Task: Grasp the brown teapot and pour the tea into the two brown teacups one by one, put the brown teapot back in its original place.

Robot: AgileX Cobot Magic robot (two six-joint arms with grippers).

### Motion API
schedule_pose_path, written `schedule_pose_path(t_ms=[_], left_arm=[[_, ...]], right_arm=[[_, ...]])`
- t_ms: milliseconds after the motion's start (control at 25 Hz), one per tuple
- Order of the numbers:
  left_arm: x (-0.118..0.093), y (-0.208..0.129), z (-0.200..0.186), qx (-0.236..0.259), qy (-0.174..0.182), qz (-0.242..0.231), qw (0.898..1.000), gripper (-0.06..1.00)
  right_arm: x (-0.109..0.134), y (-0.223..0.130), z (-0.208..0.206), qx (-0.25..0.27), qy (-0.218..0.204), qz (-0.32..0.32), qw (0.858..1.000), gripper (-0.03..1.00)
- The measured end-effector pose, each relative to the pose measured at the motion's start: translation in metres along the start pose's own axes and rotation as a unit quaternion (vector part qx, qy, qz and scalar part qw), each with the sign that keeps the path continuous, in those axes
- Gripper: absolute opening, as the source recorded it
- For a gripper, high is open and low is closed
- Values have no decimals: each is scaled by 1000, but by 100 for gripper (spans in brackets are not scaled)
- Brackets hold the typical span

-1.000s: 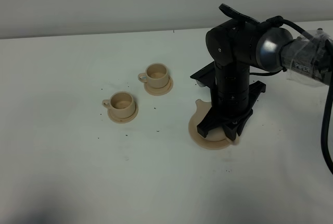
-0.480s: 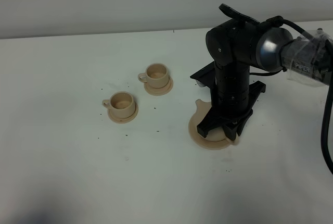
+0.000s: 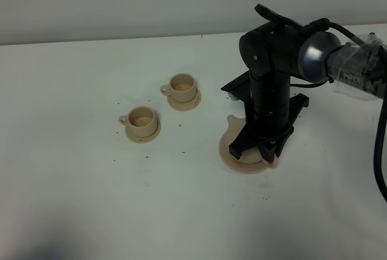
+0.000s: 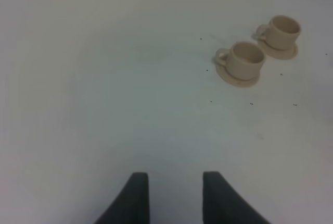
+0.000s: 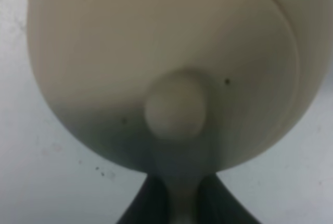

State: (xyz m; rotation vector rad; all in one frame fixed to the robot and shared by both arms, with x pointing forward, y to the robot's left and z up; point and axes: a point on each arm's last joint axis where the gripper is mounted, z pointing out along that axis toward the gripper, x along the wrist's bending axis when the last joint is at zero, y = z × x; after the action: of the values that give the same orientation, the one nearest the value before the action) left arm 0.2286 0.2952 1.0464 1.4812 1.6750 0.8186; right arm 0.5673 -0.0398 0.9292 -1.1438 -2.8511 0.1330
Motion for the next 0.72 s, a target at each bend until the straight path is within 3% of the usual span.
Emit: schedule_pose_path(t_ms=[720], left_arm=[[0,0,0,0,0,0,1000,28]], right_arm=[[0,-4,-22,-31,-11,7,999,11]])
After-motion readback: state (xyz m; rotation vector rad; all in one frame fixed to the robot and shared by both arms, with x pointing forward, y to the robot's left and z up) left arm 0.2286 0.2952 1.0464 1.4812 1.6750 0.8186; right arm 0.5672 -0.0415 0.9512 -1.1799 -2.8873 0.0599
